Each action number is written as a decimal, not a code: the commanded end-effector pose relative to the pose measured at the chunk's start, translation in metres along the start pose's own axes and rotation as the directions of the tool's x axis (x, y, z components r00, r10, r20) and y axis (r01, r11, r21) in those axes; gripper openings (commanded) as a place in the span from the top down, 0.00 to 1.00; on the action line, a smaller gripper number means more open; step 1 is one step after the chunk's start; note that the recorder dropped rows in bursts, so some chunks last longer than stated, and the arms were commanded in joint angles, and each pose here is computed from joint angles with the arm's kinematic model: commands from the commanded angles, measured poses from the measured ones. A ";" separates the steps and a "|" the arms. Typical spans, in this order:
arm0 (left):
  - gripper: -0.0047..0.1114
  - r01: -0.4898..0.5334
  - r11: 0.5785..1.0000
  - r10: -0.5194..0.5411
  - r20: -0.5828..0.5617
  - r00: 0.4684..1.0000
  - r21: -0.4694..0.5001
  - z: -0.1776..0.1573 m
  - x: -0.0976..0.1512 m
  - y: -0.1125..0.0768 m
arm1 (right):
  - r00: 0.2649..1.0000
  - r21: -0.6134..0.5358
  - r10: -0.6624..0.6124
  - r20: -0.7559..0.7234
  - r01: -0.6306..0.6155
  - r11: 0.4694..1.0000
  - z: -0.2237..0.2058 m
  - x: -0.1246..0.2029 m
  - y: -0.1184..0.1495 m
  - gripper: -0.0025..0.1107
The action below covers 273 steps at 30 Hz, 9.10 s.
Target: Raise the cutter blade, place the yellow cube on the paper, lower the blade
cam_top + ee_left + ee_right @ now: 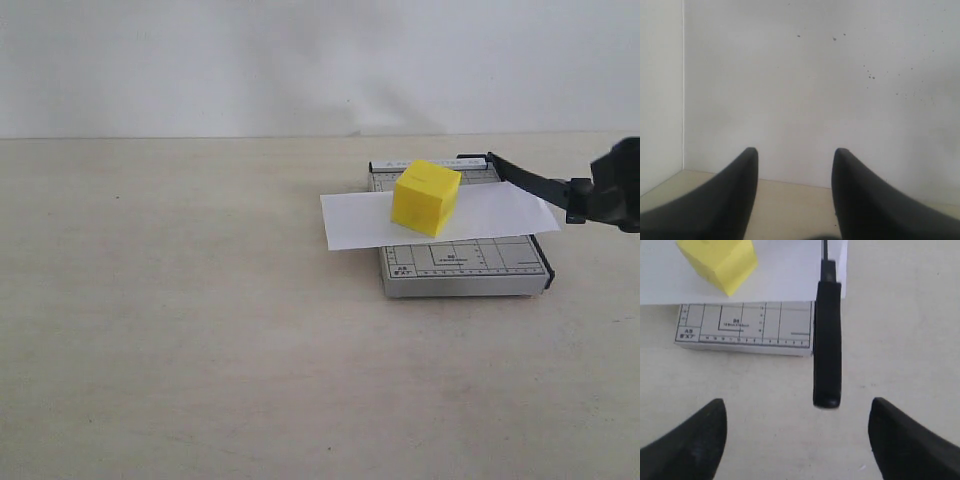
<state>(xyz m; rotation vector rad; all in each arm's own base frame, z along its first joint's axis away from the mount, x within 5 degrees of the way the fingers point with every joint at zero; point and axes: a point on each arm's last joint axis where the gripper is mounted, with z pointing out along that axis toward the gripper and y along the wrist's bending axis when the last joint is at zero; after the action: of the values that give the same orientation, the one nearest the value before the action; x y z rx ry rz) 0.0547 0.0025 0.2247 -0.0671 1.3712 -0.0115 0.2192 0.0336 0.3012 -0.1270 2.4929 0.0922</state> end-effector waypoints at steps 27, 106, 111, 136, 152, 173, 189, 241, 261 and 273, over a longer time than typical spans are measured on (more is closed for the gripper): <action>0.92 -0.010 1.000 0.011 -0.294 0.956 0.003 -0.004 0.028 0.000 | 0.941 0.015 -0.084 -0.327 0.094 0.995 0.060 -0.046 -0.001 0.36; 0.92 -0.232 0.972 0.212 -0.504 0.837 0.024 -0.013 0.047 0.009 | 0.950 -0.007 -0.107 -0.294 0.110 0.994 0.125 0.075 -0.006 0.94; 0.92 -0.232 0.972 0.212 -0.504 0.837 0.024 -0.013 0.047 0.009 | 0.953 -0.010 -0.114 -0.280 0.116 0.993 0.120 0.073 -0.005 0.65; 0.92 -0.232 0.972 0.212 -0.502 0.839 0.024 -0.013 0.046 0.009 | 0.767 0.061 -0.137 0.627 0.126 0.990 -0.051 0.028 -0.001 0.95; 0.92 -0.232 0.972 0.212 -0.502 0.839 0.024 -0.013 0.046 0.009 | 0.616 0.037 -0.086 0.783 0.092 0.995 -0.105 0.127 -0.005 0.98; 0.92 -0.232 0.972 0.212 -0.502 0.839 0.024 -0.013 0.046 0.009 | 0.617 0.025 -0.076 0.783 0.091 0.996 -0.111 0.163 -0.006 0.98; 0.92 -0.232 0.972 0.212 -0.502 0.839 0.024 -0.013 0.046 0.009 | 0.560 0.027 -0.064 0.826 0.074 0.997 -0.059 0.173 -0.008 0.98; 0.92 -0.232 0.972 0.212 -0.500 0.840 0.024 -0.013 0.046 0.009 | 0.673 -0.025 -0.002 0.740 0.030 0.999 -0.017 0.195 -0.010 0.98; 0.92 -0.232 0.972 0.212 -0.500 0.840 0.024 -0.013 0.046 0.009 | 0.673 -0.025 -0.002 0.740 0.030 0.999 -0.017 0.195 -0.010 0.98; 0.92 -0.232 0.972 0.212 -0.500 0.840 0.024 -0.013 0.046 0.009 | 0.673 -0.025 -0.002 0.740 0.030 0.999 -0.017 0.195 -0.010 0.98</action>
<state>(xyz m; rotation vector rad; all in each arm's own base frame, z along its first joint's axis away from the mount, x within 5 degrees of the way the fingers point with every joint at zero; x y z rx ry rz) 0.0514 0.0084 0.1758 0.0813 1.9040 0.2098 0.0558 0.0091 0.1965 -0.0958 1.6669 0.1503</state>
